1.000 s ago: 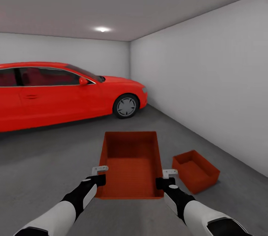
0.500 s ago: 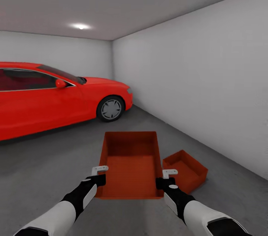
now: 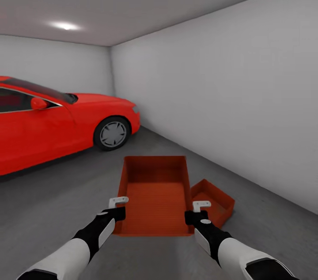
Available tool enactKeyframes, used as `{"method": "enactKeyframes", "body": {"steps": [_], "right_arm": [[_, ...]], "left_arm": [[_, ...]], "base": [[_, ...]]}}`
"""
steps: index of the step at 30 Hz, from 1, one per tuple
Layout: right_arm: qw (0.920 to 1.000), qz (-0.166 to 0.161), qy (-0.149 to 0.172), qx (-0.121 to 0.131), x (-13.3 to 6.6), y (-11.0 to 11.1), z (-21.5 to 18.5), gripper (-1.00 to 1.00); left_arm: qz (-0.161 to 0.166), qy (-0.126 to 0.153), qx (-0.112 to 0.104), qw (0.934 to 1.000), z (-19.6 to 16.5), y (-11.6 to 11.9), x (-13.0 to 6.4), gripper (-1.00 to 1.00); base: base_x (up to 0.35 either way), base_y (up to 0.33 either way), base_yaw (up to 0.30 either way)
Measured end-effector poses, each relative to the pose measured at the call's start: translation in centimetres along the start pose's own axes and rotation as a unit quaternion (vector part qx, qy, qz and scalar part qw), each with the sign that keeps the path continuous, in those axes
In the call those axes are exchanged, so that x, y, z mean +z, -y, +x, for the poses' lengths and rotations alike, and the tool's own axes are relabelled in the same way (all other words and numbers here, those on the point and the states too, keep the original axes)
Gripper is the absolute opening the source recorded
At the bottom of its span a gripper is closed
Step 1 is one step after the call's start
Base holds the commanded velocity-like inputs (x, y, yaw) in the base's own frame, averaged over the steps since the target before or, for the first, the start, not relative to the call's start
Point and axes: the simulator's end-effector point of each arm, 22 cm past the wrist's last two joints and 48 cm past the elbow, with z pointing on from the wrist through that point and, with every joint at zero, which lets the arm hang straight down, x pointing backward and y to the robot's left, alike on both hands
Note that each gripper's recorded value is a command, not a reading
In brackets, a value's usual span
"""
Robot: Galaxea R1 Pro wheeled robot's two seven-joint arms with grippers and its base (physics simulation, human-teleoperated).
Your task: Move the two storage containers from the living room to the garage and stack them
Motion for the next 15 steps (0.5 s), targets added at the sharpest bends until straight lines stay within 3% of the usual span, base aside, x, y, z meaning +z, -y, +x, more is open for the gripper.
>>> {"method": "enactKeyframes", "body": {"steps": [15], "right_arm": [[1.0000, 0.000, 0.000, 0.000, 0.00, -0.01, 0.00, -1.00]], "left_arm": [[0.000, 0.000, 0.000, 1.0000, -0.01, 0.00, 0.00, -1.00]], "base": [[0.320, 0.165, -0.286]]}}
